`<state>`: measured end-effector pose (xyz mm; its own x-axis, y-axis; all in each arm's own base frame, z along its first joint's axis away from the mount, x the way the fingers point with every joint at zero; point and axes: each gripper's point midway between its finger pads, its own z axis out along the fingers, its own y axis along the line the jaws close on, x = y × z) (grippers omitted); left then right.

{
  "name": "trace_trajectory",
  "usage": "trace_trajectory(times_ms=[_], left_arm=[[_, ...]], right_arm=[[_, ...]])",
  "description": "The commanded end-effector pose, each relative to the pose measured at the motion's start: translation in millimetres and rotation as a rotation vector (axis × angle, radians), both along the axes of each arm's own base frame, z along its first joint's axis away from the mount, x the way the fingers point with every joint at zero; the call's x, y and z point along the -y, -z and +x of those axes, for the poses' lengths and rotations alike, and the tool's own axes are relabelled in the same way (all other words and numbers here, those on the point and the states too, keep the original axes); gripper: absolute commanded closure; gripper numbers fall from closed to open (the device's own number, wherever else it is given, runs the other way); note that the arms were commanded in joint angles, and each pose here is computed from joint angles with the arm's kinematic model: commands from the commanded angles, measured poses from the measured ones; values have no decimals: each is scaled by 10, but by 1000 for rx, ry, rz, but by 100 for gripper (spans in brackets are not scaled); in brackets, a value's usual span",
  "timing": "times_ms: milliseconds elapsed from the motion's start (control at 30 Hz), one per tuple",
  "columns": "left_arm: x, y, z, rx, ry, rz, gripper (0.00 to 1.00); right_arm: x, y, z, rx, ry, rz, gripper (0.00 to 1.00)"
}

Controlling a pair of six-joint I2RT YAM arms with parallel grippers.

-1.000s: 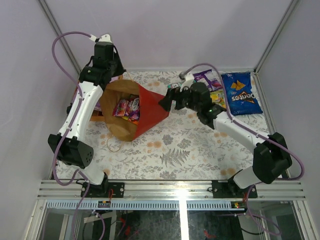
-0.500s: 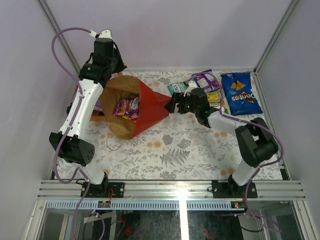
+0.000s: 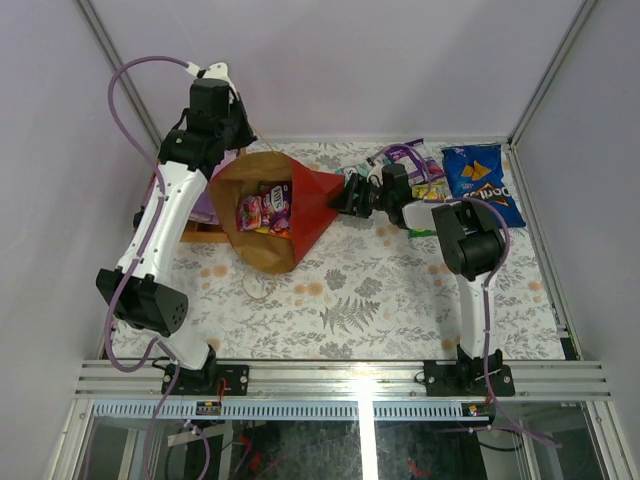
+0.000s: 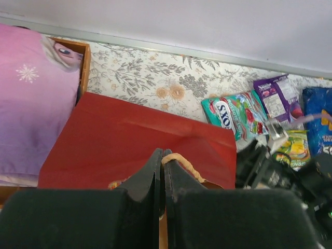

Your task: Take the snacks out of the paper bag

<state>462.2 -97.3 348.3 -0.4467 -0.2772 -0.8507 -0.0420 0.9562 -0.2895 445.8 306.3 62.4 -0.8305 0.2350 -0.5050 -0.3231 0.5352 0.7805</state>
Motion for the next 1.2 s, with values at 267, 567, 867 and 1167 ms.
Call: trace_trajectory(times_ms=[267, 567, 867, 1167], left_arm=[[686, -278, -155, 108, 146, 48, 100], [855, 36, -112, 40, 130, 47, 100], [634, 235, -49, 1, 7, 112, 100], [566, 318, -66, -19, -3, 137, 100]], right_arm=[[-195, -538, 789, 79, -88, 124, 26], [-157, -975, 940, 113, -185, 79, 12], [-109, -934, 1060, 101, -186, 14, 11], [1098, -1685, 807, 180, 347, -109, 8]])
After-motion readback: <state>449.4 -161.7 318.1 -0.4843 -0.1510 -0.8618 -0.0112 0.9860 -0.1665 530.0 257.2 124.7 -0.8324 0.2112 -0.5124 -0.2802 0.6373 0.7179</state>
